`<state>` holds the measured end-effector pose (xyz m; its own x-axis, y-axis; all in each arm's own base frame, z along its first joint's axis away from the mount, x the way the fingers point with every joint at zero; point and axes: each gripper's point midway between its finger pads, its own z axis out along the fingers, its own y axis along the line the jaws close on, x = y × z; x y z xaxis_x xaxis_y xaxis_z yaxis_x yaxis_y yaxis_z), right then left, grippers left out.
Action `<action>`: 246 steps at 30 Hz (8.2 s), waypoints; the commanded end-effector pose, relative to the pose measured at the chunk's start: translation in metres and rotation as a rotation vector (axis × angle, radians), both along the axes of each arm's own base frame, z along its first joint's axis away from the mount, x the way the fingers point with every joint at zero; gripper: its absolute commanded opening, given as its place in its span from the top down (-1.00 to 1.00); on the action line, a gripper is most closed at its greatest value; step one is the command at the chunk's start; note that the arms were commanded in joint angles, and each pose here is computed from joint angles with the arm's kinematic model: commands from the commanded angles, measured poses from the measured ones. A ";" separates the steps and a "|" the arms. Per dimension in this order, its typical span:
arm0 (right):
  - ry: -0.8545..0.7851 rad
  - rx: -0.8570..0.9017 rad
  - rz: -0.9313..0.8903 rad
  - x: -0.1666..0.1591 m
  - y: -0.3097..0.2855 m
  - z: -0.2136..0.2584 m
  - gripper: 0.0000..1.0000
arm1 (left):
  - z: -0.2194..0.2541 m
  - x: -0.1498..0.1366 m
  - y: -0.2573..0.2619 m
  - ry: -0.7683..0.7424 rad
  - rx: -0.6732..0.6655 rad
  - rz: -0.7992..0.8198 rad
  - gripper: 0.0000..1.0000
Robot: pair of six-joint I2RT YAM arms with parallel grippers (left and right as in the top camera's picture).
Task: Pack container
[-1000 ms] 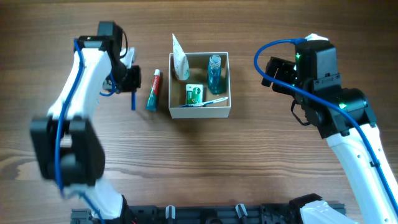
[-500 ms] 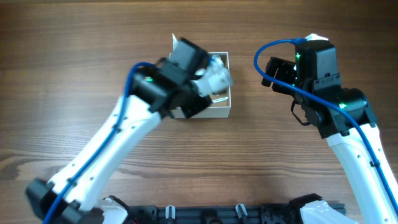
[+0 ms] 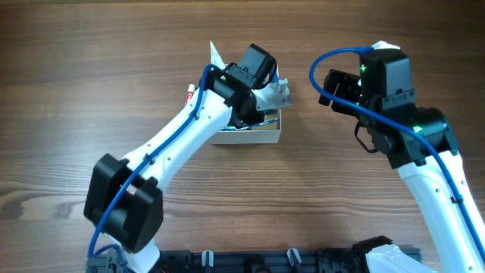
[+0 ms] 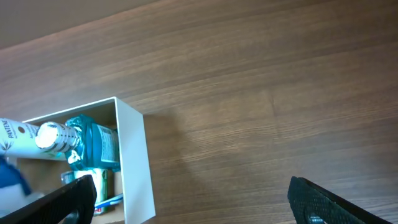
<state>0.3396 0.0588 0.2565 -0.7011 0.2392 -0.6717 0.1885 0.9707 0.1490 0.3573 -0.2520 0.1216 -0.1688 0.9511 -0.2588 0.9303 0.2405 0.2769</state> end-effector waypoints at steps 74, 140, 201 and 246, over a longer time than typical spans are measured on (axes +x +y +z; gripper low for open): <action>-0.003 0.014 -0.002 0.002 0.002 0.002 -0.99 | -0.138 0.061 0.192 0.397 -0.160 1.361 0.67; -0.003 0.014 -0.002 0.002 0.002 0.002 -1.00 | 0.093 -0.016 0.026 -0.024 -0.280 0.277 -1.00; -0.501 -0.056 0.079 -0.094 -0.053 0.026 -0.99 | 0.149 -0.016 0.314 -0.206 -0.493 1.638 -0.99; -0.540 0.047 -0.024 -0.112 -0.063 -0.117 -1.00 | 0.149 -0.016 0.314 -0.206 -0.493 1.638 -1.00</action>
<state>0.2278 -0.0049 0.1350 -0.2723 0.2709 -0.9233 0.1021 0.9623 0.2522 0.3395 0.0627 0.2716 -0.7407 -0.3128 -0.5946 -0.3802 0.9248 -0.0129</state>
